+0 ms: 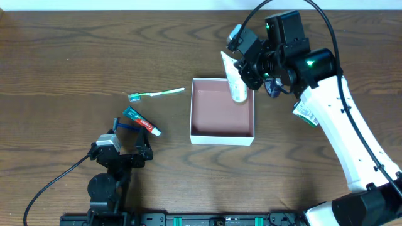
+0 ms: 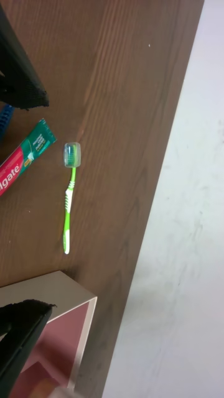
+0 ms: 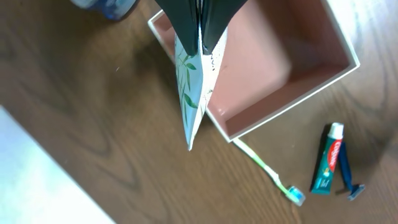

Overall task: Pack container
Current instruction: 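Lift the white tube and carry it over the box with the right gripper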

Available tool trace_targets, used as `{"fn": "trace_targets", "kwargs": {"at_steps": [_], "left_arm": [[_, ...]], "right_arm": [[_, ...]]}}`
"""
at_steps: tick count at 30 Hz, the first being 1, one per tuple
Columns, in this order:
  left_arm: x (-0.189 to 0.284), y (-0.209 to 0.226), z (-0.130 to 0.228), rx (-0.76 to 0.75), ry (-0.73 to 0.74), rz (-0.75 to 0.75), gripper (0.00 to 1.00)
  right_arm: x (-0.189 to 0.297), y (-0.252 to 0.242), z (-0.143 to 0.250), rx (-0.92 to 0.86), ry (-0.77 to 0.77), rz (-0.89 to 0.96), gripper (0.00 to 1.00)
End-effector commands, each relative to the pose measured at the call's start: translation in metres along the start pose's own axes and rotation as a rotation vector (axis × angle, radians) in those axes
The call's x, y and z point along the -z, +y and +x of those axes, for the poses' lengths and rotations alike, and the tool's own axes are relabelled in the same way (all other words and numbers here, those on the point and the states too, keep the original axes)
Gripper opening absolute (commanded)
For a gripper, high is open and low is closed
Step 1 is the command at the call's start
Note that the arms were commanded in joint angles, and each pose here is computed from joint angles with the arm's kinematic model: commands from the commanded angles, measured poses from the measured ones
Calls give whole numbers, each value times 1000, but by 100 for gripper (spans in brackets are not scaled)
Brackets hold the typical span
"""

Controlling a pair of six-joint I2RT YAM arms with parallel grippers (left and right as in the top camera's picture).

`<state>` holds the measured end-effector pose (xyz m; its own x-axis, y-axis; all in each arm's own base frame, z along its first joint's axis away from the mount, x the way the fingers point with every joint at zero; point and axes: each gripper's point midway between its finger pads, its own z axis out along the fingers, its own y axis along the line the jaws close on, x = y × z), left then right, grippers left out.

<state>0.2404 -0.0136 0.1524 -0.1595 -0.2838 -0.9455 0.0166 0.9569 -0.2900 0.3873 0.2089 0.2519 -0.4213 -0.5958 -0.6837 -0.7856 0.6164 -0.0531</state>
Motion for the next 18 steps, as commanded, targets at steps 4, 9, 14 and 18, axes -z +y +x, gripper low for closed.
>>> {"fn": "trace_targets", "kwargs": {"at_steps": [4, 9, 14, 18], "left_arm": [[-3, 4, 15, -16, 35, -4, 98], [-3, 4, 15, -16, 35, -4, 98], [-3, 4, 15, -16, 35, -4, 98], [-3, 4, 15, -16, 35, -4, 98]], "right_arm": [[-7, -4, -9, 73, -24, -4, 1], [-20, -7, -2, 71, 1, -15, 1], [-32, -10, 3, 85, 9, -19, 1], [-40, -12, 4, 84, 13, -21, 1]]}}
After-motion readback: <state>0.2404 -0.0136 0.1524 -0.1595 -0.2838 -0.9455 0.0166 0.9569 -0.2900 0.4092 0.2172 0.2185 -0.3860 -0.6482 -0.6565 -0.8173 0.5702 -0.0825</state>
